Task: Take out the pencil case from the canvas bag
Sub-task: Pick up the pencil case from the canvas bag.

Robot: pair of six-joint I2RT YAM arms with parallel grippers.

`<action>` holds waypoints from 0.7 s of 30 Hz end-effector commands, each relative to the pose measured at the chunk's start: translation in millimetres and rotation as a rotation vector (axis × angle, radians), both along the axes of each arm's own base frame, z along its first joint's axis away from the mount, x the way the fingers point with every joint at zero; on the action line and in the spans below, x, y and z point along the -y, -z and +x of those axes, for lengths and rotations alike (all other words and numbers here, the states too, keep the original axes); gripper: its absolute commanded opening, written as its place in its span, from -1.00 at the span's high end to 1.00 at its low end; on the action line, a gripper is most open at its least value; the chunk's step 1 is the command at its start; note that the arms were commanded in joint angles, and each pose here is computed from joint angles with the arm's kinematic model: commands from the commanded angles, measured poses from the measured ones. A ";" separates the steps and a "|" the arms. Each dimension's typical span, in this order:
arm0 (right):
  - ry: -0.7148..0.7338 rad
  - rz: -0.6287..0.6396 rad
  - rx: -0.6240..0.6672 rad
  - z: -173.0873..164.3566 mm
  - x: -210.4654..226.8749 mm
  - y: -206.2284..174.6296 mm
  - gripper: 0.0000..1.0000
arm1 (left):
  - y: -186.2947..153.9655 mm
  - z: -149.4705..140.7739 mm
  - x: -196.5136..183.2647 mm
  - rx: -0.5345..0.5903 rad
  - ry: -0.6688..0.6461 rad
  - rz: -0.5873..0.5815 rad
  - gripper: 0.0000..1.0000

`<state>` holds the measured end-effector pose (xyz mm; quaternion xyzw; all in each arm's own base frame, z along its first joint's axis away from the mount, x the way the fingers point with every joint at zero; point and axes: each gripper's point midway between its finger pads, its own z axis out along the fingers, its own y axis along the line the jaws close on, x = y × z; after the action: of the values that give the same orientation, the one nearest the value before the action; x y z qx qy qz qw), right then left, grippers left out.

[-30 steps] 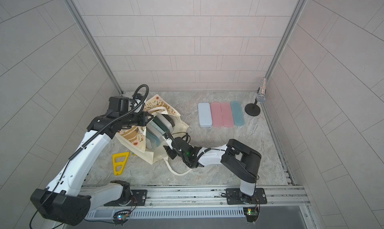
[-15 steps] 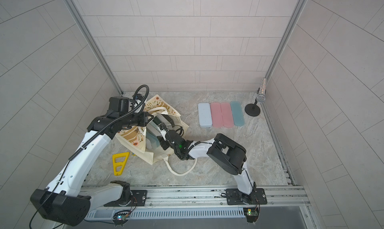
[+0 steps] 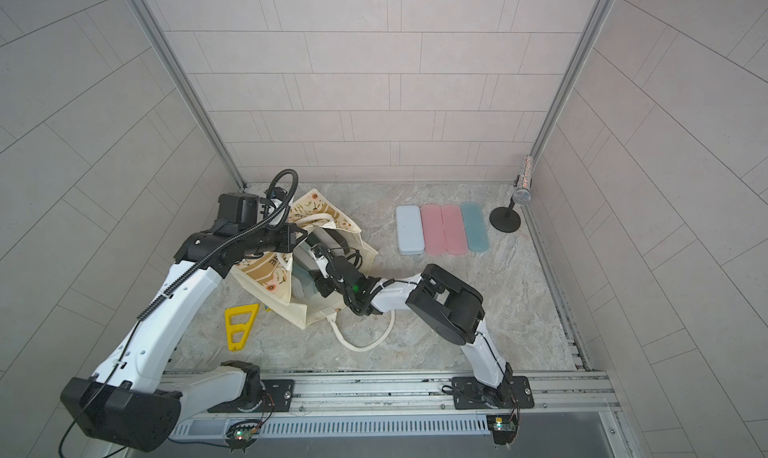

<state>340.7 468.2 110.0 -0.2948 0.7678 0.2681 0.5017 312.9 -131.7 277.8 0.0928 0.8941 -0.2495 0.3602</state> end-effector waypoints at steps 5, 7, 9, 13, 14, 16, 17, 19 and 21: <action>0.007 -0.032 -0.025 4.0 0.2 13.2 0.22 | -28.2 -2.9 7.7 0.095 0.041 -0.034 1.00; 0.007 -0.033 -0.025 3.6 1.0 12.7 0.29 | -28.1 -2.9 7.4 0.095 0.040 -0.033 1.00; 0.006 -0.031 -0.023 3.0 1.7 10.5 0.36 | -28.1 -2.5 7.9 0.095 0.041 -0.033 1.00; 0.004 -0.033 -0.016 1.4 4.1 5.4 0.46 | -28.6 -2.4 7.7 0.097 0.041 -0.033 1.00; 0.003 -0.030 -0.013 1.2 4.9 3.1 0.46 | -28.2 -2.5 7.5 0.096 0.041 -0.031 1.00; 0.003 -0.029 -0.006 -1.4 8.6 -1.6 0.46 | -27.4 -2.3 6.6 0.094 0.035 -0.027 1.00; 0.002 -0.025 -0.002 -3.1 10.7 -5.1 0.46 | -27.0 -1.9 5.9 0.095 0.032 -0.024 1.00; 0.002 -0.024 0.005 -7.8 18.1 -12.2 0.46 | -24.8 0.3 1.8 0.092 0.008 -0.008 1.00; 0.002 -0.022 0.012 -13.6 27.4 -21.1 0.46 | -21.0 4.8 -5.8 0.082 -0.035 0.025 1.00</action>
<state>332.6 451.2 105.9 -0.2998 0.7770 0.2581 0.4897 313.6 -129.4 276.2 0.0894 0.8966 -0.2414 0.3604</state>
